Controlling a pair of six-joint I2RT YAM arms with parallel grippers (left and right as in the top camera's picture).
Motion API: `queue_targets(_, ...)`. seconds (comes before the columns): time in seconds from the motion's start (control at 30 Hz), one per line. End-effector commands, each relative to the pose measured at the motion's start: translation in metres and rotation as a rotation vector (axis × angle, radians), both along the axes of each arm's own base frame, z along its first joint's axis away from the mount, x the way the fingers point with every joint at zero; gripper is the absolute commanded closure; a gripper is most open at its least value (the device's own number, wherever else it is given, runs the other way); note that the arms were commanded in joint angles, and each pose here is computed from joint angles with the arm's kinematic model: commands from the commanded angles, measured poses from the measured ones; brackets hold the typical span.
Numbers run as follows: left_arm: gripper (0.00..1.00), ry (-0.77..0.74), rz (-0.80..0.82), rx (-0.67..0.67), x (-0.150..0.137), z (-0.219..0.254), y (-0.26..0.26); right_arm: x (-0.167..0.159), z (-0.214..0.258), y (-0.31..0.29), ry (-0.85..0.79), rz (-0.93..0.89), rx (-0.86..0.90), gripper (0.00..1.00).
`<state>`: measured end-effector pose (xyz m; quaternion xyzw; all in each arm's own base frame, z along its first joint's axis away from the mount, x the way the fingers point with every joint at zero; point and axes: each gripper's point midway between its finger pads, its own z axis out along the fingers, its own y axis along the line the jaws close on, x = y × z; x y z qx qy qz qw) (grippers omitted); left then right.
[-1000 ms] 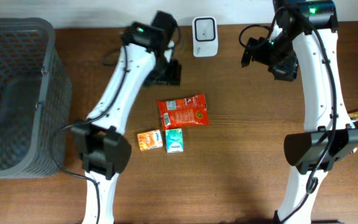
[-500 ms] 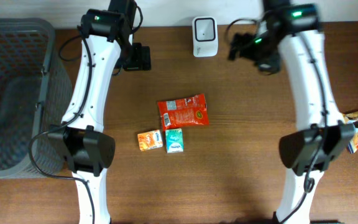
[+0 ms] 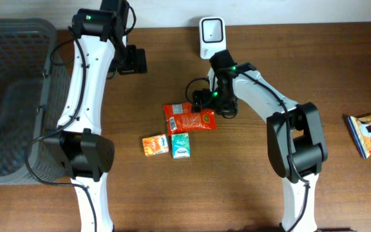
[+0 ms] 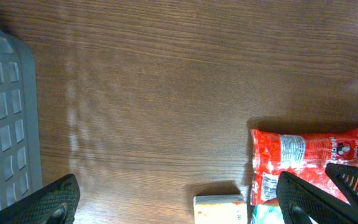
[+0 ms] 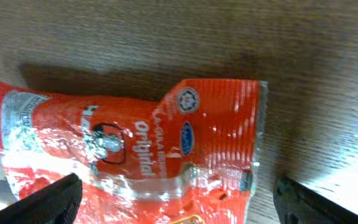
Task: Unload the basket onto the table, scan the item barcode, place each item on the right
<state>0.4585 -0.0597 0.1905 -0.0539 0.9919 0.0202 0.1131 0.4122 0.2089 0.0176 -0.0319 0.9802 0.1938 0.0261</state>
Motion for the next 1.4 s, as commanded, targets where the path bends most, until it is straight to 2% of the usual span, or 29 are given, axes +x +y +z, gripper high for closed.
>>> queue_targets(0.0,0.01,-0.002,0.0,0.015,-0.001,0.002,0.003,-0.018,-0.013,0.018,0.018,0.055,0.025,0.1)
queue_targets(0.07,0.01,-0.002,0.0,0.016,-0.001,0.002,0.003,-0.02,-0.02,0.023,0.018,0.036,0.03,0.19)
queue_targets(0.13,0.01,-0.001,0.0,0.016,-0.002,0.002,0.004,-0.021,-0.025,0.024,0.021,0.01,0.034,0.39)
queue_targets(0.2,0.01,-0.001,0.0,0.016,-0.002,0.002,0.004,-0.02,-0.026,0.023,0.017,0.01,0.032,0.5)
queue_targets(0.3,0.01,-0.001,0.0,0.016,-0.001,0.002,0.004,-0.019,-0.025,0.023,0.014,0.009,0.034,0.89)
queue_targets(0.33,0.01,-0.001,0.0,0.016,-0.001,0.002,0.004,-0.019,-0.025,0.023,0.011,0.008,0.035,0.96)
queue_targets(0.47,0.01,-0.001,0.0,0.016,-0.001,0.002,0.003,-0.009,-0.006,0.017,-0.014,-0.012,0.044,0.96)
queue_targets(0.67,0.01,0.009,-0.008,-0.017,-0.003,0.0,-0.002,-0.007,0.073,-0.002,-0.085,0.007,0.026,0.96)
queue_targets(0.73,0.01,0.05,-0.024,-0.077,-0.009,-0.009,-0.014,-0.007,0.095,-0.021,-0.131,-0.06,-0.055,0.96)
queue_targets(0.8,0.01,0.116,-0.031,-0.085,-0.018,-0.03,-0.019,-0.01,0.127,-0.027,-0.2,-0.06,-0.048,0.94)
queue_targets(0.83,0.01,0.144,-0.037,-0.109,-0.021,-0.043,-0.025,-0.011,0.13,-0.024,-0.217,-0.024,-0.04,0.79)
queue_targets(0.9,0.01,0.196,-0.051,-0.187,-0.027,-0.07,-0.04,-0.016,0.126,-0.017,-0.213,0.021,-0.04,0.56)
queue_targets(0.97,0.0,0.262,-0.094,-0.312,-0.04,-0.098,-0.063,-0.017,0.122,-0.014,-0.199,0.016,-0.04,0.46)
queue_targets(1.03,0.11,0.318,-0.117,-0.389,-0.054,-0.122,-0.078,-0.012,0.123,-0.017,-0.201,-0.014,-0.031,0.46)
queue_targets(1.1,0.47,0.368,-0.121,-0.427,-0.071,-0.148,-0.087,-0.007,0.124,-0.03,-0.196,-0.047,-0.032,0.45)
queue_targets(1.13,0.59,0.372,-0.129,-0.444,-0.075,-0.157,-0.092,-0.006,0.123,-0.037,-0.191,-0.061,-0.034,0.46)
queue_targets(1.17,0.66,0.368,-0.141,-0.456,-0.077,-0.164,-0.098,-0.005,0.123,-0.042,-0.181,-0.073,-0.029,0.46)
queue_targets(1.27,0.7,0.346,-0.184,-0.46,-0.082,-0.183,-0.114,-0.006,0.122,-0.06,-0.144,-0.113,-0.025,0.46)
queue_targets(1.37,0.7,0.323,-0.223,-0.46,-0.084,-0.193,-0.131,-0.01,0.119,-0.077,-0.108,-0.139,-0.037,0.45)
